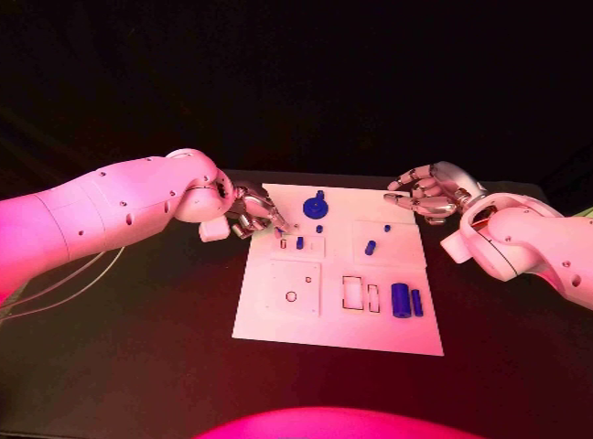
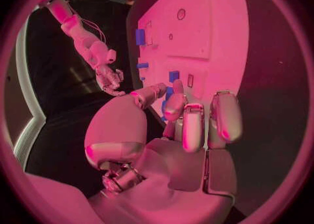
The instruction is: Assemble the parts on the task board
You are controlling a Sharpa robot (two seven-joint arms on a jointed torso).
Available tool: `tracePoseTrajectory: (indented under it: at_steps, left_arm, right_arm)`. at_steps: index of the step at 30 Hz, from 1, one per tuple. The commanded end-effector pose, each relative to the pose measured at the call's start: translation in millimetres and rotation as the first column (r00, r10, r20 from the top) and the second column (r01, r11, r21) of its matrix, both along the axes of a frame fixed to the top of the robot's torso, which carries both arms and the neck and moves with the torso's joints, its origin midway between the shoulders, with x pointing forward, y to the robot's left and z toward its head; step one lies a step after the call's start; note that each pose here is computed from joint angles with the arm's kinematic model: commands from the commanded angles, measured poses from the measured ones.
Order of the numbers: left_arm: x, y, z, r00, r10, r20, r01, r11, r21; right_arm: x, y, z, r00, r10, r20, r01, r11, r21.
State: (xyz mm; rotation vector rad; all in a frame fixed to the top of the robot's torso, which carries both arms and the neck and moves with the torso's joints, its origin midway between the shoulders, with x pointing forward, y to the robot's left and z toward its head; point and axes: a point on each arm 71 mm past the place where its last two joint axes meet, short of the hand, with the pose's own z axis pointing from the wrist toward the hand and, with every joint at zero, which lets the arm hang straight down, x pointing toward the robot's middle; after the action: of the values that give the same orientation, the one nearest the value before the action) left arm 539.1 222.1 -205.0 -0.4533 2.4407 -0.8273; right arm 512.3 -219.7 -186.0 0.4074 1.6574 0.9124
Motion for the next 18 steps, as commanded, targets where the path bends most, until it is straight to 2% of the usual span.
tracePoseTrajectory:
  at_steps: [1, 5, 10, 18]
  left_arm:
    - [-2.9, -3.7, 1.9, 0.999, -0.033, 0.018, 0.035, 0.995, -0.098]
    - [-6.7, -2.9, 2.7, 0.998, -0.051, 0.044, 0.058, 0.98, -0.193]
    - [-10.8, 0.3, 1.9, 0.997, -0.065, 0.043, 0.074, 0.966, -0.247]
    - [-16.2, 0.4, -0.4, 0.994, -0.106, 0.018, 0.107, 0.957, -0.27]
  right_arm:
    - [-5.8, 13, 2.2, 0.996, 0.079, 0.03, -0.078, 0.996, -0.042]
    - [-13.2, 31, 6.2, 0.982, 0.178, 0.063, -0.171, 0.979, -0.108]
    - [-20.4, 52, 8.3, 0.956, 0.28, 0.086, -0.261, 0.947, -0.187]
    - [-27.7, 83, 9.5, 0.917, 0.382, 0.12, -0.334, 0.895, -0.297]
